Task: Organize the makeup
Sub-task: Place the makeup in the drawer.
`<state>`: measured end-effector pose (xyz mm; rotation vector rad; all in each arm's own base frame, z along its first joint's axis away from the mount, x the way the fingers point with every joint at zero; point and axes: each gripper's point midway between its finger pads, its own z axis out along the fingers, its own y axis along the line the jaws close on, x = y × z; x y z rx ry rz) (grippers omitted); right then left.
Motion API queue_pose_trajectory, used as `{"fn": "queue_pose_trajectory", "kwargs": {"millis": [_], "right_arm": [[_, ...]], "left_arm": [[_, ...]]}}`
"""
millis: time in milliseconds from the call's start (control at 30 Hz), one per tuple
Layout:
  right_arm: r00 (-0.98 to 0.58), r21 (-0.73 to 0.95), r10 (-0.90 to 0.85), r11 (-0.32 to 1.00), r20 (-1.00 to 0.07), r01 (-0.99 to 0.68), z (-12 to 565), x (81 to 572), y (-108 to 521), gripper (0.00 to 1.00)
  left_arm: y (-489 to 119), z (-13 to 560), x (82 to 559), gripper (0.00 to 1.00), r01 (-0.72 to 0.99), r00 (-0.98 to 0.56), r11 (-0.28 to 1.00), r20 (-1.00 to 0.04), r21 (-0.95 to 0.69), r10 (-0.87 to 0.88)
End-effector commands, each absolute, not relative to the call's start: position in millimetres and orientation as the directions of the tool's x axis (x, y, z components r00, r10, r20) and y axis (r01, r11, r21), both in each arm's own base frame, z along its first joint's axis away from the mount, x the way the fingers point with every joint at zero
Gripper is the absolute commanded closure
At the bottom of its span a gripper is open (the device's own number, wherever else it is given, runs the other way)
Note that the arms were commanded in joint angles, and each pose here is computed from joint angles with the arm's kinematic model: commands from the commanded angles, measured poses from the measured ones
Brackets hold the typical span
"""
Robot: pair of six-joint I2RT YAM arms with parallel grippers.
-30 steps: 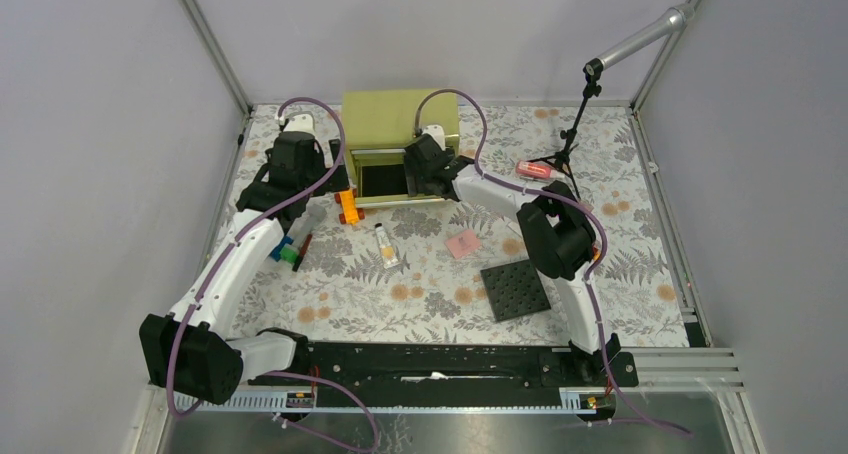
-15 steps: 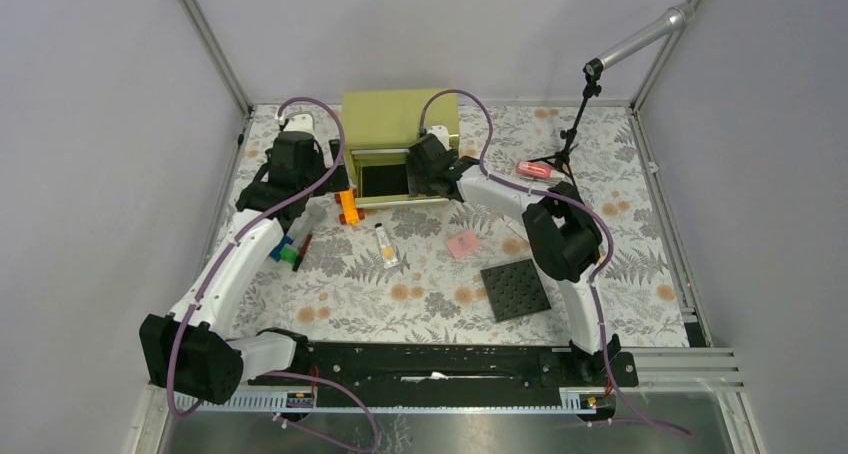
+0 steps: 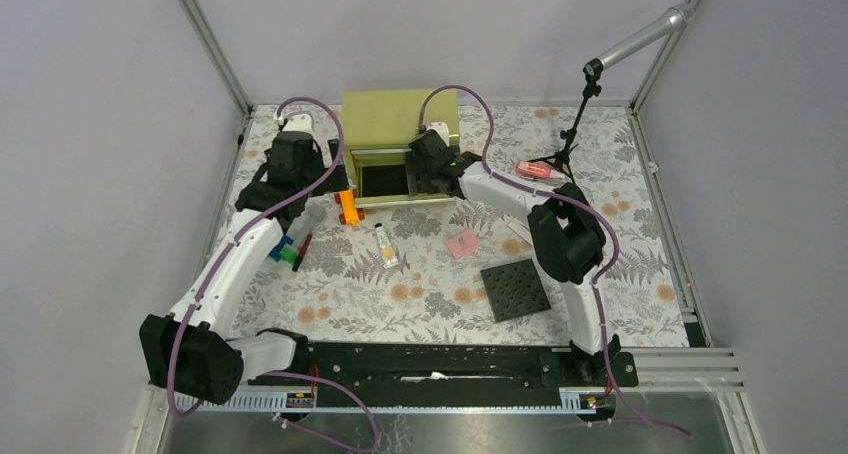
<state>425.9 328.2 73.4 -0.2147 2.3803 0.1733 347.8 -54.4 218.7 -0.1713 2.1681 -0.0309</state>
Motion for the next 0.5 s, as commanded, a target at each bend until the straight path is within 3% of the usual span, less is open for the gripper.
{"fn": "queue_pose_trajectory", "kwargs": {"millis": [0,167,333,467], "right_arm": [[-0.625,0.070,-0.055,0.982,-0.779,-0.173,143.4,432.0,313.8,0.14],[-0.583,0.057,-0.037,0.988,-0.812,-0.142,171.1,423.9,288.9,0.11],[-0.619,0.033,-0.040,0.994,-0.785,-0.107,154.0,398.9,255.4,0.05],[-0.659,-0.026,-0.156,0.979,-0.736,-0.203,130.7,369.2,237.7,0.00]], "left_arm": [[-54.5,228.4,353.7,0.01,-0.098,-0.522,0.990,-0.842,-0.100,-0.136],[-55.3,226.9,354.5,0.01,-0.095,-0.527,0.990,-0.839,-0.101,-0.136],[-54.4,226.6,354.5,0.01,-0.097,-0.527,0.990,-0.839,-0.099,-0.136],[-53.8,226.7,354.6,0.01,-0.098,-0.527,0.990,-0.839,-0.099,-0.136]]}}
